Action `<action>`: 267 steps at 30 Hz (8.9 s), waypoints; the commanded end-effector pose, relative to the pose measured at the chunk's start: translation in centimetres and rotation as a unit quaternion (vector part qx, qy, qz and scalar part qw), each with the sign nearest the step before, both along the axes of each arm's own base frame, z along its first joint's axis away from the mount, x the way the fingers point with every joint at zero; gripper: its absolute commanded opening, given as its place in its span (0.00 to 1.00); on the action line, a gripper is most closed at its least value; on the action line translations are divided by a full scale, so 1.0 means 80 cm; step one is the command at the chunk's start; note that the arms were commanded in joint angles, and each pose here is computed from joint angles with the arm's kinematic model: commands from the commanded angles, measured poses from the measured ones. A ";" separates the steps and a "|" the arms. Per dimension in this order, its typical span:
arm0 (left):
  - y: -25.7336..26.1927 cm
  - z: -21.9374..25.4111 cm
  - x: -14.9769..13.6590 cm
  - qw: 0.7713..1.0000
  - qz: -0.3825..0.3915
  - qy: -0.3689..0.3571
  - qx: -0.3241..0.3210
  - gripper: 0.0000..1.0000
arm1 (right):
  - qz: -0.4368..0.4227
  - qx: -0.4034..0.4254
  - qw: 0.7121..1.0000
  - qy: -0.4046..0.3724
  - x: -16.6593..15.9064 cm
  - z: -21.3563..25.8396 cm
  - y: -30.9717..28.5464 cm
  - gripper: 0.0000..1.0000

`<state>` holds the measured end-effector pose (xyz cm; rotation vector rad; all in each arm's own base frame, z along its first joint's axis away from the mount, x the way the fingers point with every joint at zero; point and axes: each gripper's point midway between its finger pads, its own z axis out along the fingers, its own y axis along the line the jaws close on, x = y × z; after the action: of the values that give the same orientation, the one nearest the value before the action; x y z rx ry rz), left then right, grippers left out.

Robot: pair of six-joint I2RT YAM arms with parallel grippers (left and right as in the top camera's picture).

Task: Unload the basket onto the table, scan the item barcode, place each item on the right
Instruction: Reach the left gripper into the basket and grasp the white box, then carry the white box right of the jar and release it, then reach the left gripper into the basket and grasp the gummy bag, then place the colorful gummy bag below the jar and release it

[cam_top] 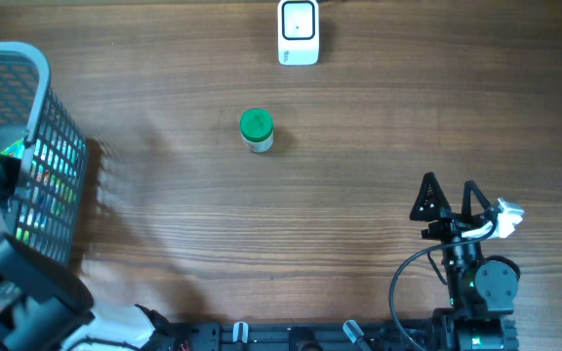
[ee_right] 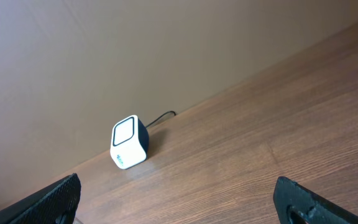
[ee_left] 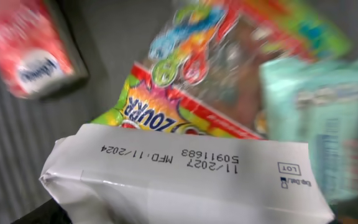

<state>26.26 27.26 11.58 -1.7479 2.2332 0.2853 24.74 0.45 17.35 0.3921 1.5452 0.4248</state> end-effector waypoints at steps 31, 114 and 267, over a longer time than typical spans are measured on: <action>-0.503 0.293 0.074 0.787 -0.519 -0.296 -0.153 0.75 | -0.007 0.003 1.000 -0.006 0.000 0.003 -0.002 1.00; 0.028 -0.033 0.007 0.994 -0.087 0.005 -0.065 1.00 | -0.007 0.003 1.000 -0.006 0.000 0.003 -0.002 1.00; -0.298 0.312 0.034 0.916 -0.220 -0.264 0.207 1.00 | -0.007 0.003 1.000 -0.006 0.000 0.003 -0.002 1.00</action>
<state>31.03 -4.22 28.11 -0.7298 2.2677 0.0286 24.73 0.45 17.38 0.3918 1.5441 0.4249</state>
